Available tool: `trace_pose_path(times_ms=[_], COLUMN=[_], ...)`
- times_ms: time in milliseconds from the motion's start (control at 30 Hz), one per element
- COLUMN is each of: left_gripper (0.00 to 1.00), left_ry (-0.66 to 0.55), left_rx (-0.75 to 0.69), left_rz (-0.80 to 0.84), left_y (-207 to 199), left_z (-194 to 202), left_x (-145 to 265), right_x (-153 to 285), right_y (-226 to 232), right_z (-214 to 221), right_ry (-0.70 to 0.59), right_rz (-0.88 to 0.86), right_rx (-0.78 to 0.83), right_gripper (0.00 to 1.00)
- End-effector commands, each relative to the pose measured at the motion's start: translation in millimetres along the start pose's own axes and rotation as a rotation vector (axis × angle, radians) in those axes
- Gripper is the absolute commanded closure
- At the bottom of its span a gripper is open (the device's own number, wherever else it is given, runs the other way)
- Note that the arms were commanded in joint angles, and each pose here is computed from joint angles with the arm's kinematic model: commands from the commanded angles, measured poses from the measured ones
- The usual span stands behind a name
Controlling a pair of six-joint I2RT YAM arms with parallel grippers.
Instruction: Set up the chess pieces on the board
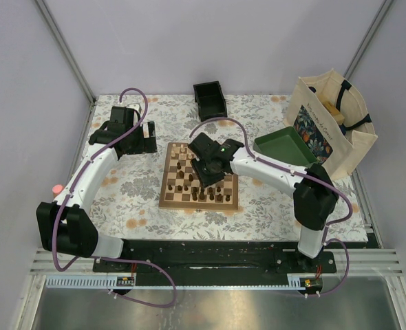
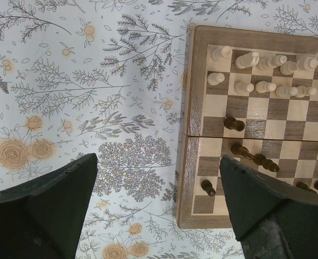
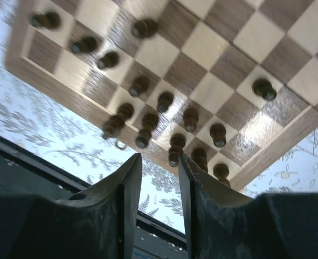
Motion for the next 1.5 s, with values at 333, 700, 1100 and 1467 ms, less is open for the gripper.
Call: trace_pose_path(times_ms=[333,700,1100,1467], left_gripper=[0.01,0.01,0.01,0.01], left_ry=[-0.060,-0.114,-0.111,-0.112], left_rx=[0.005,0.023,0.022,0.021], left_rz=[0.013,-0.024,-0.024,-0.021], left_y=[-1,4,4,4], left_z=[-5,-7,-7,-8], left_x=[8,17,15,16], right_x=[-12,-48,-60,-61], right_y=[36,30,25,24], right_z=[-79,-78,-80,-83], right_ry=[-0.142,-0.077,-0.059,-0.066], right_rz=[-0.043,0.001,0.010,0.020], right_rx=[0.049,0.035,0.021,0.021], right_gripper=[0.47,0.48,0.61,0.75])
Point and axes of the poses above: each gripper's point midway between its finger pads, its own x axis back along the fingers, its own y axis along the line the jaws close on, z = x × y, the point moved 8 cm from there along x, back along the fingers, and after that the axes turned 3 degrees about -x, right-handed, at the moved point
